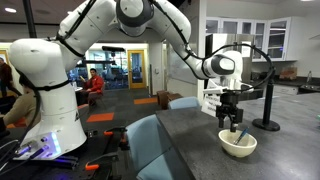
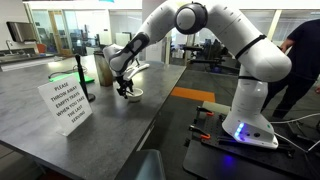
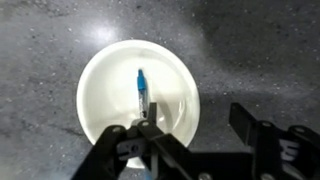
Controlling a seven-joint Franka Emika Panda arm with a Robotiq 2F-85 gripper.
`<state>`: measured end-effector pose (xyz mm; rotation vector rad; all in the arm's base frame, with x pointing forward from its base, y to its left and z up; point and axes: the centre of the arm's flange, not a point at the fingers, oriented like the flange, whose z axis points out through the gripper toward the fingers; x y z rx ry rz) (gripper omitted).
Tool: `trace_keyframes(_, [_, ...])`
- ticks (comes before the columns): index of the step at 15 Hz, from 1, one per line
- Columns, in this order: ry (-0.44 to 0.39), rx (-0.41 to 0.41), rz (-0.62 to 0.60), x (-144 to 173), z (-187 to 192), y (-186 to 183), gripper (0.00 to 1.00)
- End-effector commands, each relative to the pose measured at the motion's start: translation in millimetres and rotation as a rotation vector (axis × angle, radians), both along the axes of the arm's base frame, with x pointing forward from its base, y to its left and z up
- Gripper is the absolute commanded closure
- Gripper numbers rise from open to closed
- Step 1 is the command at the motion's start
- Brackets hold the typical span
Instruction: Move the bowl to the left
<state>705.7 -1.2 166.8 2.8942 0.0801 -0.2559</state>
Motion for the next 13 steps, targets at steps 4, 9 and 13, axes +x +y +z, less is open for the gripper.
trace_keyframes(4, [0.023,0.105,-0.081,-59.2,91.7,-3.7,0.0])
trace_keyframes(9, [-0.02,0.142,-0.113,-103.6,158.5,-9.2,0.0])
trace_keyframes(13, [-0.04,0.125,-0.101,-132.1,192.2,-10.2,0.0])
